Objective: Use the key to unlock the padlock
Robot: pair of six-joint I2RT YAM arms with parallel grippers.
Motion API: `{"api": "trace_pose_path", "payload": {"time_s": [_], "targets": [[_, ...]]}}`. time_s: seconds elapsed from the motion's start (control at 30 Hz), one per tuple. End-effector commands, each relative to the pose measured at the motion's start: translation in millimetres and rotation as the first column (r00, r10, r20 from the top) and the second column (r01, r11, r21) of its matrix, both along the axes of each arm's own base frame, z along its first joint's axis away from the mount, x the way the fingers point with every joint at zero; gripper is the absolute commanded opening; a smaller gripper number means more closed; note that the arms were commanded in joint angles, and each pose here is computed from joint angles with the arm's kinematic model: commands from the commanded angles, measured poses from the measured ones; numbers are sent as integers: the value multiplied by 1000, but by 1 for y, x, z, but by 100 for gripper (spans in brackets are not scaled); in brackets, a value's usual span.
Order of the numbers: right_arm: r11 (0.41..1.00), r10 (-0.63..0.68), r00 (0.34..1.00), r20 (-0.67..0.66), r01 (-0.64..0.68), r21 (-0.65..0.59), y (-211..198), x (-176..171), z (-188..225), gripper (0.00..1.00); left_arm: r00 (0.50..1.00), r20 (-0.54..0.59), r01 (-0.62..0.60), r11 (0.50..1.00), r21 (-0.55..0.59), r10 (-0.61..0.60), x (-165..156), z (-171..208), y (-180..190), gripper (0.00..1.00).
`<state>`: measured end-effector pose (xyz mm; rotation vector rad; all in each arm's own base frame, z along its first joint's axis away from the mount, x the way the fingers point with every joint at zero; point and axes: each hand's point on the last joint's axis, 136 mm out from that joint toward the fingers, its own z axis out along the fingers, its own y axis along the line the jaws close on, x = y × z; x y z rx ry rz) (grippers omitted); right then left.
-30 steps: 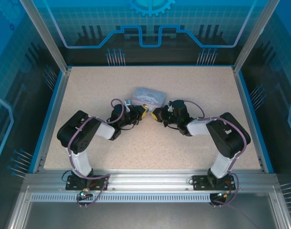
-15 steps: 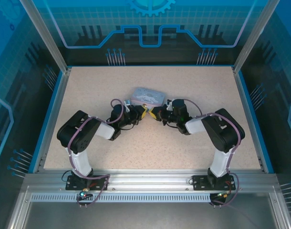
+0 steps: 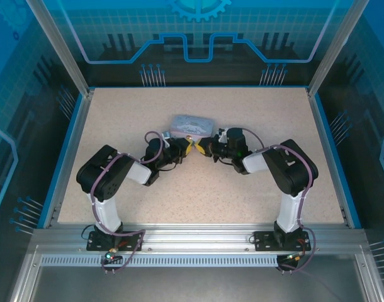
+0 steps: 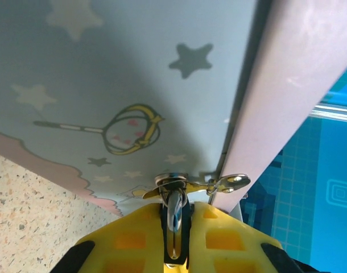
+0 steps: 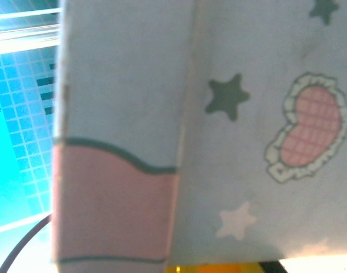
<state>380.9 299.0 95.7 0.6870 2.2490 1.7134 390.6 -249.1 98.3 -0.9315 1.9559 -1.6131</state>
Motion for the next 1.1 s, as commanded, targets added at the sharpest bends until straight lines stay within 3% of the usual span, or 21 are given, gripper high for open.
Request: {"api": "trace_pose_path", "payload": {"time_s": [0.0, 0.07, 0.13, 0.33, 0.4, 0.47, 0.67, 0.77, 0.87, 1.07], "targets": [[1000, -20, 996, 87, 21, -8, -4, 17, 24, 30, 991, 23, 129, 991, -39, -128, -25, 9, -27, 0], [999, -6, 996, 84, 10, -47, -12, 10, 25, 49, 996, -8, 93, 996, -9, -93, -20, -2, -19, 0], [994, 17, 997, 75, -8, -110, -22, 0, 23, 58, 997, -15, 79, 997, 14, -79, -17, -6, -15, 0], [946, 128, 987, 94, -93, -310, -48, -34, 30, 69, 997, -30, 74, 996, 39, -73, -11, -7, -12, 0], [910, 195, 972, 130, -130, -394, -52, -42, 40, 69, 996, -44, 80, 996, 47, -78, -10, -7, -12, 0], [838, 296, 933, 204, -152, -524, -55, -45, 58, 67, 994, -55, 93, 994, 56, -90, -11, -5, -14, 0], [473, 620, 751, 227, -126, -872, -48, -60, 69, 58, 990, -82, 125, 989, 74, -119, -12, 1, -17, 0], [365, 698, 688, 198, -104, -925, -40, -64, 54, 54, 987, -93, 141, 987, 74, -134, -12, 6, -19, 0], [313, 737, 654, 168, -110, -943, -36, -65, 36, 47, 980, -120, 168, 983, 70, -159, -14, 9, -22, 0], [277, 762, 628, 160, -92, -956, -34, -57, 21, 47, 969, -152, 205, 977, 58, -194, -15, 15, -25, 0]]}}
